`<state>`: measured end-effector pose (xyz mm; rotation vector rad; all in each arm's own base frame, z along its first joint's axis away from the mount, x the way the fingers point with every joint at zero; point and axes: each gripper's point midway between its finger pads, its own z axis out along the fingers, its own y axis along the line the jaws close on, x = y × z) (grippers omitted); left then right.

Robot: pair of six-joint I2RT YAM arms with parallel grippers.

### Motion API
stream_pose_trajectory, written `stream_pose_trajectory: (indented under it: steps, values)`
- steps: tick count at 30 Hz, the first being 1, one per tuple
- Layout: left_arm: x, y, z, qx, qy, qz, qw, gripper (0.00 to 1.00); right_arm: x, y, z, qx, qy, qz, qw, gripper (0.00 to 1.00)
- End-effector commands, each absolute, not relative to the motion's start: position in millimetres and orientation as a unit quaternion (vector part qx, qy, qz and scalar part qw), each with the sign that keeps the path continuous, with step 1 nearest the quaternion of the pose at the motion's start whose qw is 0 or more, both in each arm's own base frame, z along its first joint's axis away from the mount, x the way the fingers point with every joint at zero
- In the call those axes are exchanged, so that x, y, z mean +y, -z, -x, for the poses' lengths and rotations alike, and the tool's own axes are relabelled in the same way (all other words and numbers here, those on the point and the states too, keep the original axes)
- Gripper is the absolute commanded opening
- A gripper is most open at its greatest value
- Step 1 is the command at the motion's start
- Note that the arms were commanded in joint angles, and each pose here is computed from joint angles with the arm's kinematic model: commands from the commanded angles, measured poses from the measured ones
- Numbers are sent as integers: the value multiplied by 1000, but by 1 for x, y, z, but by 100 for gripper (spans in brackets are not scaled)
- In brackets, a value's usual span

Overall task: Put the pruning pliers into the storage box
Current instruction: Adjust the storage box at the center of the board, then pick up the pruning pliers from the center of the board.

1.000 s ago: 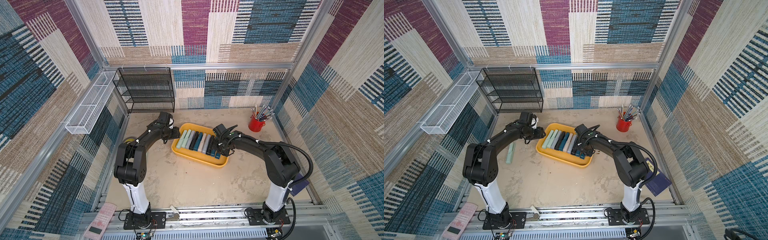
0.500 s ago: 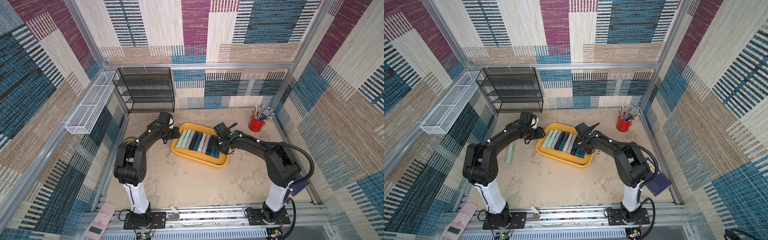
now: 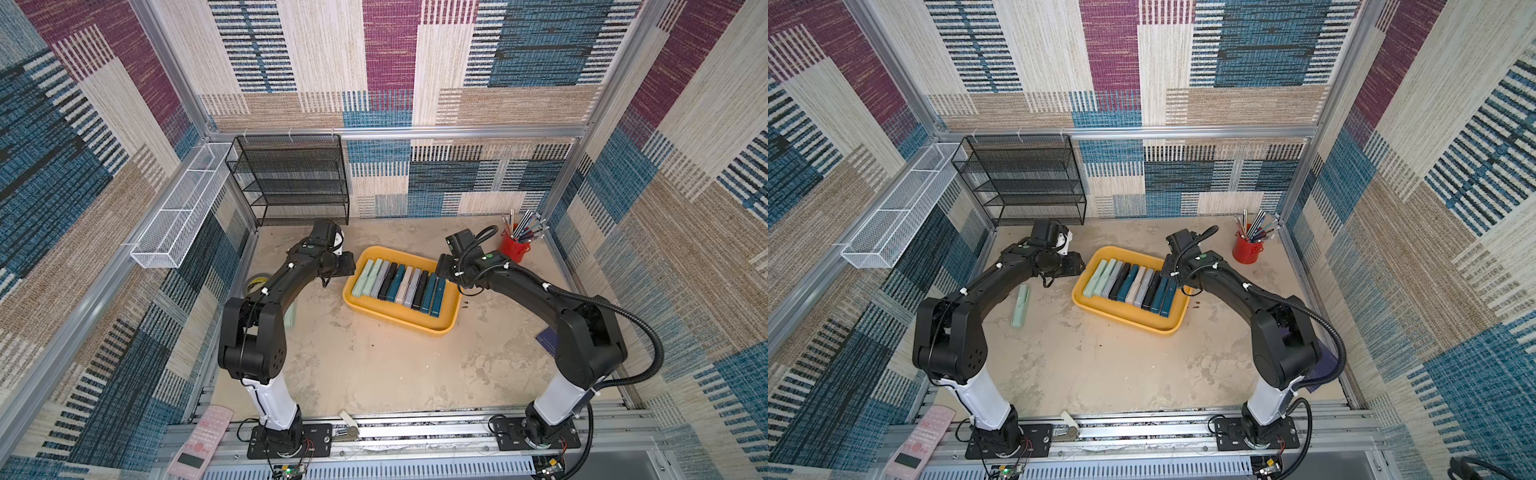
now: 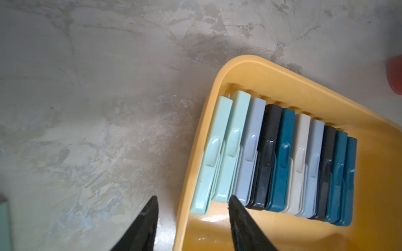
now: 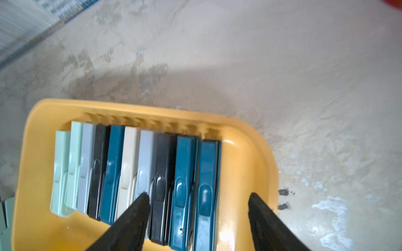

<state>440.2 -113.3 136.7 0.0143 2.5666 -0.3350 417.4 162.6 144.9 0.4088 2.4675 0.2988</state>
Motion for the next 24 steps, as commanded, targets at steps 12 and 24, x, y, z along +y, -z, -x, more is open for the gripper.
stream_pose_trajectory:
  steps: [12,24]
  values:
    - [38,-104,-356,949,-27,187,252,52,149,-195,-448,885,-152,-62,436,73]
    - [56,-62,-344,960,-47,204,187,60,143,-186,-446,884,-163,-65,434,72]
